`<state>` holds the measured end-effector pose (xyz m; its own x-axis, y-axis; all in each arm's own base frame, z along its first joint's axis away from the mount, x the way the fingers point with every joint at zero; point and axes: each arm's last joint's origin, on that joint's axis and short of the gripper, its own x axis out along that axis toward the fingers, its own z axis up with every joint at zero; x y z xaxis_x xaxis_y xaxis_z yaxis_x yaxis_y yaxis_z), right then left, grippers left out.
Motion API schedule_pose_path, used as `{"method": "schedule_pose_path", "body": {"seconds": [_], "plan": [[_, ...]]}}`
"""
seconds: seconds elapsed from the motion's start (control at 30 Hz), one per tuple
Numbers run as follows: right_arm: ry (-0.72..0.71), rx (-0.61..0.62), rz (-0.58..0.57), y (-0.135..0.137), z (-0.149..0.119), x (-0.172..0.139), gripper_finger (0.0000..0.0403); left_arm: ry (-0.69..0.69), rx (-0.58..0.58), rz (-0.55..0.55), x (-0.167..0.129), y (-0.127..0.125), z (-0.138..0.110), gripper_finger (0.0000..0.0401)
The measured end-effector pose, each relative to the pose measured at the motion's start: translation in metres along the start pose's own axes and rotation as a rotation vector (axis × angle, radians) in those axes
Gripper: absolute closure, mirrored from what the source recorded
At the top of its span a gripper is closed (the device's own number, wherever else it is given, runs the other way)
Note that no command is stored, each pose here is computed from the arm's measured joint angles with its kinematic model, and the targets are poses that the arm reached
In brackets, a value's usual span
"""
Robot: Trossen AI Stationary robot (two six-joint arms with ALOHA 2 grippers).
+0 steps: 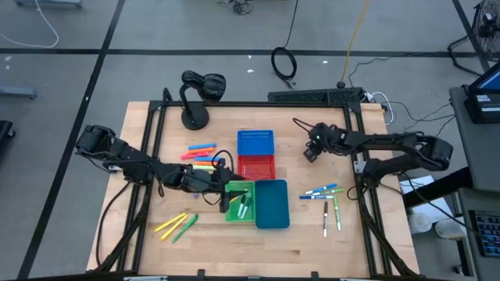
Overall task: Pick & Place Markers
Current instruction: Put the small green highlighter pen into the green bin
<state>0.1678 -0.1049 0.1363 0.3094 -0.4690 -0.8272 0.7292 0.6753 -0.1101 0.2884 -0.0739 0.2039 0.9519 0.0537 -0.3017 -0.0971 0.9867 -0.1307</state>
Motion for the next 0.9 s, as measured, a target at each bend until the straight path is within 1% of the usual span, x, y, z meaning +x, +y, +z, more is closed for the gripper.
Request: {"method": "schedule_pose_path", "body": {"seconds": [0.17,0.4,0.63,0.73,0.8,0.9], "plan": [[-0.031,0.007,0.001,-0.002,0.002,-0.006,0.0259,0.001,0.000,-0.003,0.000,0.000,0.000,0.0167],[0.008,-0.009,-0.017,-0.005,-0.002,-0.005,0.0259,0.001,0.000,-0.003,0.000,0.000,0.000,0.0167],[0.031,-0.013,-0.035,-0.012,-0.019,0.004,0.0262,0.001,0.000,-0.003,0.000,0.000,0.000,0.0167],[0.035,-0.011,-0.039,-0.014,-0.022,0.006,0.0262,0.000,0.001,-0.003,0.000,0.000,0.000,0.0166],[0.036,-0.009,-0.029,-0.014,-0.023,0.006,0.0262,0.000,0.000,-0.003,0.000,0.000,0.000,0.0166],[0.035,-0.005,0.030,-0.012,-0.022,0.006,0.0262,0.000,0.001,-0.003,0.000,0.000,0.000,0.0167]]}}
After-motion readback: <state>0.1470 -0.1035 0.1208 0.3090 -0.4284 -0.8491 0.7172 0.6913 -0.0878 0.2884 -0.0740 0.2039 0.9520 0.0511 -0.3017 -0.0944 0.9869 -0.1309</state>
